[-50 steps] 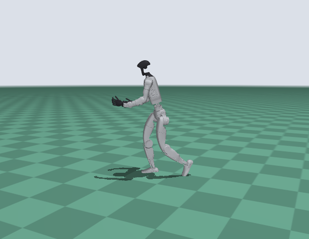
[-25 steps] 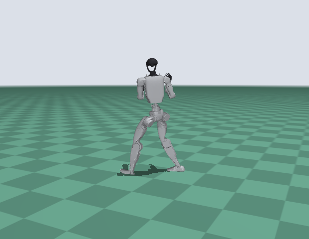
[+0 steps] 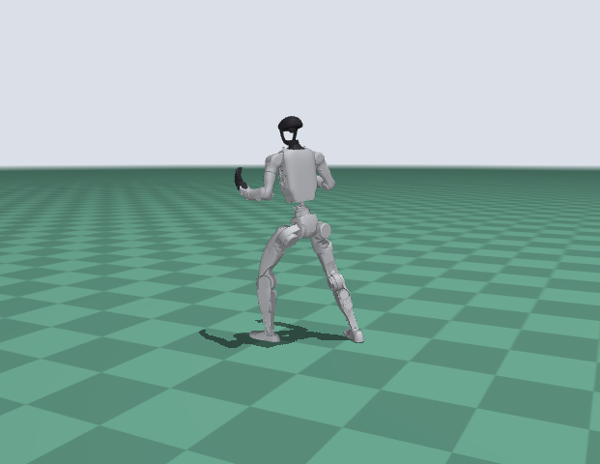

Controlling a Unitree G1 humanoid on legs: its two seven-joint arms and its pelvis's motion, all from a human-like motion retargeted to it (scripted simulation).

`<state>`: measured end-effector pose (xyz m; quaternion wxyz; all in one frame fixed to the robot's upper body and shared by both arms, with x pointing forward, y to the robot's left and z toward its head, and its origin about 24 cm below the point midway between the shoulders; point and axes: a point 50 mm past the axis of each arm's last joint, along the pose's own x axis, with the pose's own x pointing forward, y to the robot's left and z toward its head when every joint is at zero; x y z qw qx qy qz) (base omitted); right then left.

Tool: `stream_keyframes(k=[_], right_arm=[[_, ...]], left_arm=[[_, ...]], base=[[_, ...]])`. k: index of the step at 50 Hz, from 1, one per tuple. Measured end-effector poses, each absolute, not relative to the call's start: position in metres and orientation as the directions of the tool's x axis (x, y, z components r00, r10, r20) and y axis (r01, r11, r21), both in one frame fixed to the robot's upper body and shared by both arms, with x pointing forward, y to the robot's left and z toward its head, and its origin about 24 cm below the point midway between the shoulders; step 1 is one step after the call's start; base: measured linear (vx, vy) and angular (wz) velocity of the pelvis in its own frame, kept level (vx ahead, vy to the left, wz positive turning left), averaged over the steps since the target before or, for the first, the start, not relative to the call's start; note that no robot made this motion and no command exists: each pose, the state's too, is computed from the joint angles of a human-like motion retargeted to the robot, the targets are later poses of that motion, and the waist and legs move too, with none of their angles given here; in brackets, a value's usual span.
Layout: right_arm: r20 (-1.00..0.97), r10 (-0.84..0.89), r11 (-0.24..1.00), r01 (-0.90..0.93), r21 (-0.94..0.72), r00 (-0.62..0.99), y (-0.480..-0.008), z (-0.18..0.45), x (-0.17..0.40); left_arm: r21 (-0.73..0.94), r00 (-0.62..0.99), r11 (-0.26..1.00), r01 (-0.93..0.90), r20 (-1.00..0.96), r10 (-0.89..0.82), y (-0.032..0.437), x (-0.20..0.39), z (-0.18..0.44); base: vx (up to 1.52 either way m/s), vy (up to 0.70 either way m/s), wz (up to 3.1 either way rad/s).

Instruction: Kungfu

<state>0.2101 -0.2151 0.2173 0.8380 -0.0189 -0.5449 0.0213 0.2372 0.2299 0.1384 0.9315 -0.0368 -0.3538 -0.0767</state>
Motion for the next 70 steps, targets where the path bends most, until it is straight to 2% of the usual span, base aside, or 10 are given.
stream_keyframes(k=[8, 13, 18, 25, 32, 40, 49, 55, 60, 70], right_arm=[[0.929, 0.196, 0.967, 0.094, -0.236, 0.312, -0.204, 0.271, 0.268], [0.876, 0.288, 0.87, 0.277, -0.408, 0.387, -0.215, 0.308, 0.313], [0.701, 0.227, 0.554, 0.502, -0.664, 0.676, -0.204, 0.287, 0.391], [0.237, -0.281, 0.22, 0.302, -0.927, 0.93, -0.252, 0.237, 0.417], [0.623, 0.07, 0.019, 0.623, -0.782, 0.779, -0.218, 0.252, 0.412], [0.556, -0.009, 0.049, 0.555, -0.83, 0.831, -0.225, 0.226, 0.412], [0.549, 0.135, 0.041, 0.549, -0.835, 0.825, -0.2, 0.225, 0.414], [0.509, 0.199, 0.022, 0.515, -0.857, 0.838, -0.19, 0.221, 0.415], [0.468, 0.313, 0.049, 0.478, -0.877, 0.826, -0.164, 0.22, 0.415], [0.31, 0.728, 0.101, 0.351, -0.931, 0.612, -0.041, 0.195, 0.384]], left_arm=[[0.256, 0.727, 0.833, -0.49, 0.648, 0.229, 0.323, 0.192, 0.152], [0.406, 0.591, 0.433, -0.805, 0.623, 0.513, 0.405, 0.146, 0.152], [0.892, 0.393, -0.155, -0.424, 0.336, 0.856, 0.502, 0.052, 0.105], [0.867, -0.411, 0.312, 0.388, -0.14, 0.901, 0.504, -0.091, 0.071], [0.951, -0.423, 0.23, 0.208, -0.125, 0.897, 0.47, -0.129, 0.029], [0.918, -0.285, 0.11, 0.382, 0.003, 0.959, 0.479, -0.086, 0.03], [0.998, 0.055, -0.045, -0.037, 0.047, 0.997, 0.501, 0.022, 0.038], [0.911, 0.463, -0.191, -0.365, 0.356, 0.812, 0.487, 0.153, 0.109], [0.816, 0.789, 0.041, -0.577, 0.544, 0.286, 0.395, 0.269, 0.186], [0.891, 0.801, 0.28, -0.358, 0.447, -0.398, 0.247, 0.328, 0.213]], base=[[-0.08, 0.0, 1.91], [-0.15, 0.01, 1.33], [-0.12, 0.13, 0.55], [-0.1, 0.03, 0.68], [-0.06, 0.06, 0.0], [0.0, -0.03, 0.13], [0.01, -0.02, -0.15], [0.07, -0.03, -0.31], [0.12, -0.05, -0.48], [-0.03, -0.15, -1.37]])
